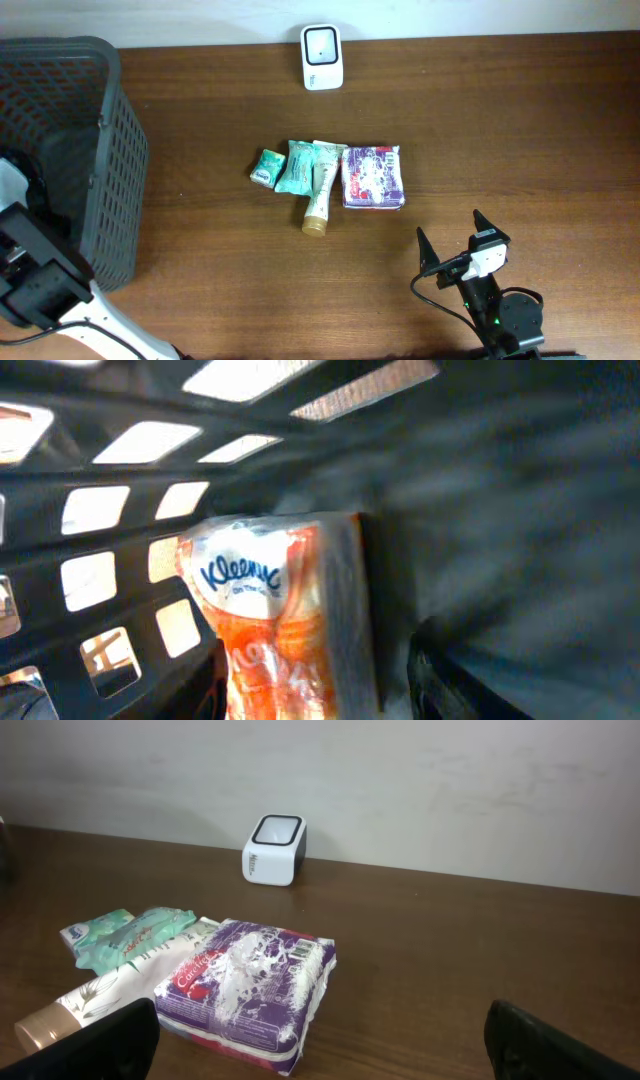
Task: Scan the item barcode
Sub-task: 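Grasp the orange Kleenex tissue pack in the basket with left gripper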
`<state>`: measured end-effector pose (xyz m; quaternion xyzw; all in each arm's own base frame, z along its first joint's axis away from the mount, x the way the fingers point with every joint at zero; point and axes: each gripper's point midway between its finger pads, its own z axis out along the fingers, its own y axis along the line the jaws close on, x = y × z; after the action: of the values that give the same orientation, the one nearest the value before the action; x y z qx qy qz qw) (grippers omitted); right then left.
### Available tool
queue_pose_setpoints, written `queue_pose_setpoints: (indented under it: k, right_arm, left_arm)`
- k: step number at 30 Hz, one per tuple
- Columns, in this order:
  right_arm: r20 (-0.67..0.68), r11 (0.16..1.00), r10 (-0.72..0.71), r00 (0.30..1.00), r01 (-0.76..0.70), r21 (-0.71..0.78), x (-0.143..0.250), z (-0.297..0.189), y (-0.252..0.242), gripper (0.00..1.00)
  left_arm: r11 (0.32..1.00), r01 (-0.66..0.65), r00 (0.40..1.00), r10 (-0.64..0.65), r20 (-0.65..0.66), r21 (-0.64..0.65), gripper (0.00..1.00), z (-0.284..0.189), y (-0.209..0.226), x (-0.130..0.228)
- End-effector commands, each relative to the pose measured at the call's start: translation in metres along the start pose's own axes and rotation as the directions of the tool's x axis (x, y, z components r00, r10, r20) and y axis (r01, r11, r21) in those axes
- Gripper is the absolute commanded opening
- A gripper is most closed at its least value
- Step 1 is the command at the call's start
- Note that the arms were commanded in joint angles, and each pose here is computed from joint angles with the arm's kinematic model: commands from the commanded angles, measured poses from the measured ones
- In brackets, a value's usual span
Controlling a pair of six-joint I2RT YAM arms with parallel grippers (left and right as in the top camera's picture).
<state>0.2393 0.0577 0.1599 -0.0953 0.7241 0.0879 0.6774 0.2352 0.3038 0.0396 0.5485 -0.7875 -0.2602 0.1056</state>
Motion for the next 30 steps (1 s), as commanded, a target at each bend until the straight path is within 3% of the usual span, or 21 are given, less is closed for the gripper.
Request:
queue_pose_setpoints:
  k: [1, 5, 10, 14, 19, 22, 26, 28, 30]
  right_arm:
    - [-0.003, 1.000, 0.001, 1.000, -0.001, -0.001, 0.002, 0.000, 0.000, 0.99]
    - [-0.003, 1.000, 0.001, 1.000, -0.001, -0.001, 0.002, 0.000, 0.000, 0.99]
    - [-0.003, 1.000, 0.001, 1.000, -0.001, -0.001, 0.002, 0.000, 0.000, 0.99]
    - [-0.003, 1.000, 0.001, 1.000, -0.001, -0.001, 0.002, 0.000, 0.000, 0.99]
    - [-0.003, 1.000, 0.001, 1.000, -0.001, -0.001, 0.002, 0.000, 0.000, 0.99]
    - [-0.003, 1.000, 0.001, 1.000, -0.001, -0.001, 0.002, 0.000, 0.000, 0.99]
    - [-0.003, 1.000, 0.001, 1.000, -0.001, -0.001, 0.002, 0.000, 0.000, 0.99]
    - [-0.003, 1.000, 0.001, 1.000, -0.001, -0.001, 0.002, 0.000, 0.000, 0.99]
    - [-0.003, 1.000, 0.001, 1.000, -0.001, -0.001, 0.002, 0.000, 0.000, 0.99]
  left_arm:
    - [1.000, -0.013, 0.997, 0.013, -0.080, 0.000, 0.50, 0.022, 0.000, 0.016]
    - [1.000, -0.017, 0.996, 0.017, -0.093, 0.002, 0.00, 0.023, 0.001, 0.019]
    - [0.998, 0.005, 0.998, -0.001, -0.070, 0.056, 0.00, -0.010, 0.003, 0.004]
    - [0.955, 0.047, 0.998, -0.059, 0.034, 0.292, 0.00, -0.106, -0.004, -0.023]
    - [0.832, -0.066, 0.944, -0.127, 0.305, 0.551, 0.00, -0.247, 0.003, -0.035]
    - [0.725, -0.161, 0.870, -0.216, 0.443, 0.670, 0.00, -0.334, 0.021, -0.016]
    - [0.466, -0.388, 0.803, -0.253, 0.540, 0.795, 0.00, -0.433, 0.025, 0.040]
    - [0.358, -0.637, 0.704, -0.092, 0.705, 0.683, 0.00, -0.460, 0.007, 0.092]
    - [0.290, -0.774, 0.608, 0.090, 0.789, 0.563, 0.00, -0.457, -0.024, 0.143]
